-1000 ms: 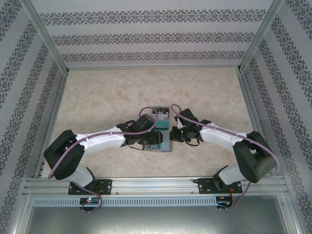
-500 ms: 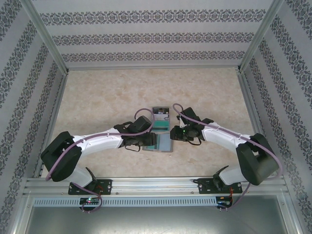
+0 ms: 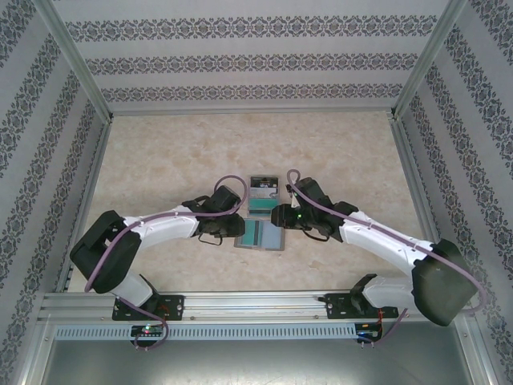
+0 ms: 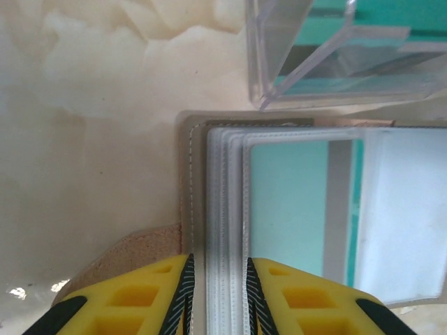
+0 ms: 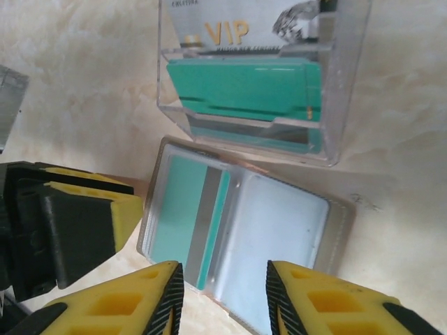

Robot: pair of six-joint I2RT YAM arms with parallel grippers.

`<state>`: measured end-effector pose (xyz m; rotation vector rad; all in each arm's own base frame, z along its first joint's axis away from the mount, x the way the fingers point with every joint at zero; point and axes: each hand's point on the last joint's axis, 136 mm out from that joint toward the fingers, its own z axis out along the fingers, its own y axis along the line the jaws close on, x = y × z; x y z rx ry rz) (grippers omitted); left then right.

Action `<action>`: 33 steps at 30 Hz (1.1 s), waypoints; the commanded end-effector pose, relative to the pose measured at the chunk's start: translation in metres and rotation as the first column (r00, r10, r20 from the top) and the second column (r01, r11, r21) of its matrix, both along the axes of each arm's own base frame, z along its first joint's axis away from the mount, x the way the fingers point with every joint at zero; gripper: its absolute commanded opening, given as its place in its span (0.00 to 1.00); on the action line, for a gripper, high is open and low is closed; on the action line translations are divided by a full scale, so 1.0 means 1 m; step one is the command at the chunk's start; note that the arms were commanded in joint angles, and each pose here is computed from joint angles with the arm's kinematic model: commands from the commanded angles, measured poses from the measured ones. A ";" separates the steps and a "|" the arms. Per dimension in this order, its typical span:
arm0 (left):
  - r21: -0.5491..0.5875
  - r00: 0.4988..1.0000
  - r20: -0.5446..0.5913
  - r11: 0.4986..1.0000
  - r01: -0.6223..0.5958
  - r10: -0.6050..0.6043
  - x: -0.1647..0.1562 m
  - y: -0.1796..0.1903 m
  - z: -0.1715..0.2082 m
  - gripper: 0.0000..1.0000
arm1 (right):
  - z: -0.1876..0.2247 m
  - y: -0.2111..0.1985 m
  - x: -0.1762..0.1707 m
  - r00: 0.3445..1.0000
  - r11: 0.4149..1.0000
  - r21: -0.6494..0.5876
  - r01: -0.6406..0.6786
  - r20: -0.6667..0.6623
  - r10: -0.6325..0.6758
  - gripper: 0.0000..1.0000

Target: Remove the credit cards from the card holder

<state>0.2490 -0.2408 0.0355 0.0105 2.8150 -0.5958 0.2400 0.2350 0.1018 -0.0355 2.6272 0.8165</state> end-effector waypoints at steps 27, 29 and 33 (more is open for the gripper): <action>-0.100 0.999 -0.012 0.994 -0.034 0.033 -0.016 -0.011 0.010 0.19 | -0.064 0.037 -0.016 0.973 0.990 0.138 0.001 -0.227 0.031 0.22; -0.105 1.000 -0.011 0.994 -0.026 0.025 -0.014 -0.015 0.011 0.16 | -0.065 0.037 -0.016 0.973 0.990 0.138 0.001 -0.227 0.030 0.22; -0.098 0.999 -0.025 0.995 -0.024 0.022 -0.011 -0.018 0.004 0.04 | -0.066 0.038 -0.015 0.973 0.991 0.133 0.003 -0.228 0.027 0.21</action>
